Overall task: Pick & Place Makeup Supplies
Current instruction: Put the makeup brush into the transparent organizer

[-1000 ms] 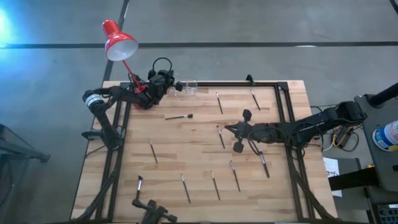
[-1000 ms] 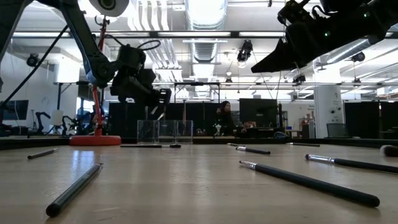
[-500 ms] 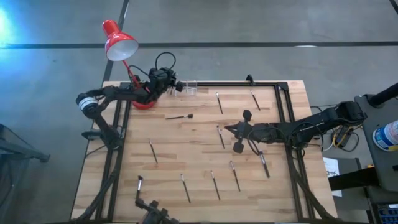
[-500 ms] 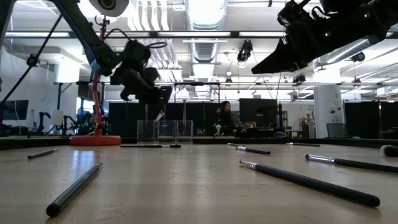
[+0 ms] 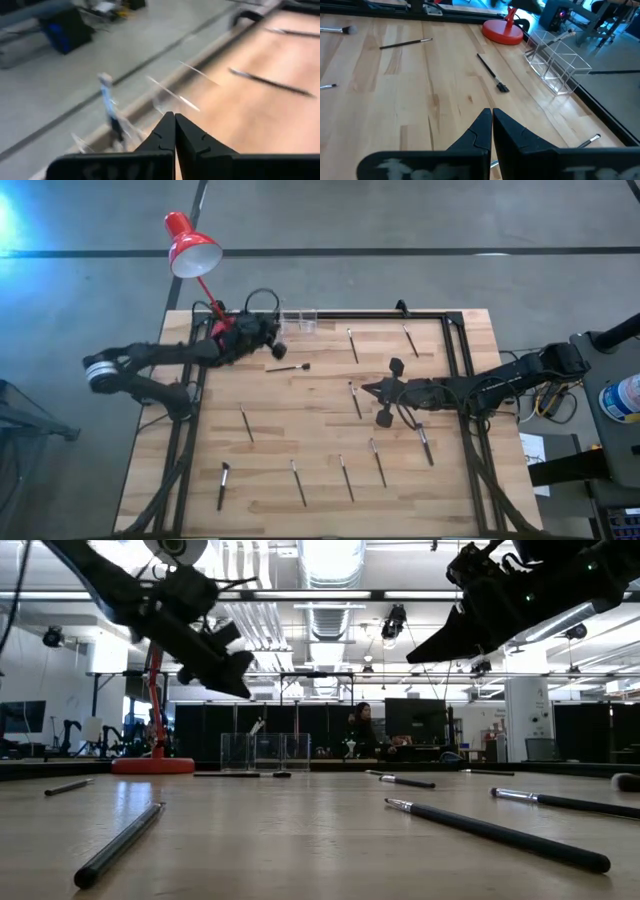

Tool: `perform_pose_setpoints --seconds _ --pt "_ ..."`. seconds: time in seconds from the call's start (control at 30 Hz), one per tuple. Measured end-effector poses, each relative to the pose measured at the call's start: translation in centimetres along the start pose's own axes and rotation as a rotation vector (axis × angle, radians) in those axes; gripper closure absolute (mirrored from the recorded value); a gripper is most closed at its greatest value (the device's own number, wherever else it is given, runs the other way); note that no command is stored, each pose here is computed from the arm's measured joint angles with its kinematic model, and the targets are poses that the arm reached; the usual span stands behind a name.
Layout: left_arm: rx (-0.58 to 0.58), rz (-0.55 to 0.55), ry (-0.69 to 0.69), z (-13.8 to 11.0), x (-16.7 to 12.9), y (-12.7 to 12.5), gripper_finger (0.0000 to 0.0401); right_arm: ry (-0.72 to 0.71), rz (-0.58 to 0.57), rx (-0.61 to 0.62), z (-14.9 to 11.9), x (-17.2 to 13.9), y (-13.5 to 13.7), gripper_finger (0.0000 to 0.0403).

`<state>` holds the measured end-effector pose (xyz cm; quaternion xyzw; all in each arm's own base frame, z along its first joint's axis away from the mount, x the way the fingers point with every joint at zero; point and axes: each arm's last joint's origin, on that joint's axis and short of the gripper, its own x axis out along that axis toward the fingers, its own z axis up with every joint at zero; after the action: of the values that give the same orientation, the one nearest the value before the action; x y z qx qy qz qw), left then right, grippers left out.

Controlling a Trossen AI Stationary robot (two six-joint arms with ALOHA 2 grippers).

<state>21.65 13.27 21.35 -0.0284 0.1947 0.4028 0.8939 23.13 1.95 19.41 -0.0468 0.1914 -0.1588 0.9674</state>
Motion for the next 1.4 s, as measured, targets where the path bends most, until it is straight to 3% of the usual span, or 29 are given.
perform_pose_setpoints --seconds 0.27,0.5,0.77,0.93,1.13,1.4 --pt "-0.015 -0.198 0.042 -3.3 -5.2 -3.7 0.0401 0.000 -0.003 0.001 0.0 0.0 0.0 0.0394" --pt "0.063 -0.347 0.147 -5.8 -8.4 -6.4 0.0401 0.000 -0.003 0.020 0.0 0.0 0.0 0.0394" --pt "0.097 -0.277 0.293 -6.1 -12.3 -8.3 0.0401 0.006 -0.004 0.022 -0.2 0.0 0.0 0.0394" --pt "-0.145 -0.156 0.468 -6.1 -14.7 -8.1 0.0401 0.016 -0.004 0.018 -0.7 0.0 0.0 0.0394" --pt "-0.378 -0.026 0.734 -8.1 -16.6 -7.8 0.0392 0.021 -0.005 0.015 -0.9 -0.1 -0.1 0.0394" --pt "-0.495 0.119 0.788 -10.1 -16.2 -8.0 0.0331 0.011 -0.004 0.017 -0.8 -0.1 -0.1 0.0394"
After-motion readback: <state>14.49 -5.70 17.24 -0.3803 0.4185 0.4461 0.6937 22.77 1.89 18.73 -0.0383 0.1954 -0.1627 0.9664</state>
